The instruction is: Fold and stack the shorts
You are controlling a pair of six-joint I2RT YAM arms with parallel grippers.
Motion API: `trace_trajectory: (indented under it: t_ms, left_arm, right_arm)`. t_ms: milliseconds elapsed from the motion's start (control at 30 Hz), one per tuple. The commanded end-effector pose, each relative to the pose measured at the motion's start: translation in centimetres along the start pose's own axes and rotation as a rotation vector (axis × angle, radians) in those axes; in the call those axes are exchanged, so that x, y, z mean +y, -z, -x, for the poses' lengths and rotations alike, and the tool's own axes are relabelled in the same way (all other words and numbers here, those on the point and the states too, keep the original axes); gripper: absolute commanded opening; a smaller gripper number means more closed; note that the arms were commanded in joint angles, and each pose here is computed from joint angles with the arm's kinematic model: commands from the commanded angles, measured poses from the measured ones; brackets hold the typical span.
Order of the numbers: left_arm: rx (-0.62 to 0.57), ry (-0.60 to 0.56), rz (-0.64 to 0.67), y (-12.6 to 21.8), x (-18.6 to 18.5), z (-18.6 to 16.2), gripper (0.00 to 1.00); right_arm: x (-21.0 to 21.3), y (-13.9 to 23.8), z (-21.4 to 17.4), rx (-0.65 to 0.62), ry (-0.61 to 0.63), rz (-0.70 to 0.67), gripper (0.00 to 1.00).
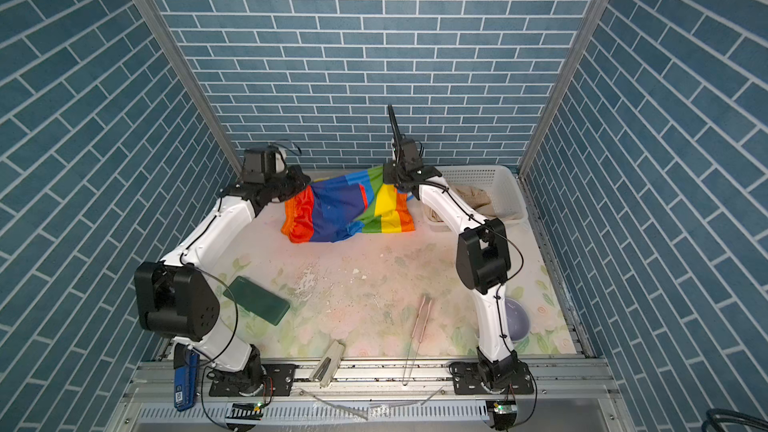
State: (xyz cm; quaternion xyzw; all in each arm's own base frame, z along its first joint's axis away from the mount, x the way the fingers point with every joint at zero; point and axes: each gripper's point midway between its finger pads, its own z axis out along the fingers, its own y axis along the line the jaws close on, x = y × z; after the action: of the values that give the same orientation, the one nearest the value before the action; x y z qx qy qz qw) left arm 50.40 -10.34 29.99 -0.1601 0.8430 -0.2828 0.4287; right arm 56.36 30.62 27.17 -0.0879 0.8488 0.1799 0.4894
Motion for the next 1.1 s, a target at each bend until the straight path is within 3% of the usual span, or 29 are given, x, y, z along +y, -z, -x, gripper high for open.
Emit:
trace_trajectory:
  t_ms: [0, 133, 233, 300, 400, 467, 567, 733, 867, 1067]
  left_arm:
    - [-0.173, -0.075, 0.074, 3.7, -1.8, 7.4, 0.0]
    - [-0.306, -0.139, -0.071, 7.4, -8.4, 13.3, 0.0]
    - [-0.408, -0.194, -0.189, 11.2, -13.0, 16.4, 0.0]
    - [-0.459, -0.218, -0.252, 13.7, -15.2, 17.6, 0.01]
    - [-0.481, -0.26, -0.295, 16.6, -16.9, 17.6, 0.01]
    - [-0.429, -0.283, -0.279, 16.7, -16.3, 16.0, 0.01]
    - [-0.374, -0.284, -0.211, 15.3, -12.4, 12.0, 0.01]
    - [-0.332, -0.201, 0.011, 13.9, -2.2, 4.3, 0.0]
    - [-0.221, -0.129, 0.083, 13.0, 2.7, -1.3, 0.0]
    - [-0.046, -0.058, 0.158, 12.5, 8.1, -9.6, 0.0]
  right_arm:
    - [-7.1, 4.9, 12.5, -0.319, -0.041, -0.25, 0.0]
    - [-6.0, 11.3, 22.1, -0.711, -0.046, -0.238, 0.0]
    - [-5.0, 17.2, 26.3, -0.944, -0.081, -0.203, 0.0]
    - [-4.7, 21.8, 28.0, -1.057, -0.107, -0.186, 0.0]
    - [-4.4, 25.3, 28.0, -1.097, -0.109, -0.173, 0.0]
    - [-4.4, 26.6, 26.2, -1.108, -0.114, -0.145, 0.0]
    - [-5.7, 26.3, 20.6, -1.05, -0.151, -0.168, 0.0]
    - [-7.8, 22.6, 8.8, -0.797, -0.226, -0.198, 0.0]
    - [-8.2, 20.6, -0.6, -0.574, -0.216, -0.236, 0.0]
    - [-8.9, 21.3, -12.3, -0.281, -0.21, -0.29, 0.0]
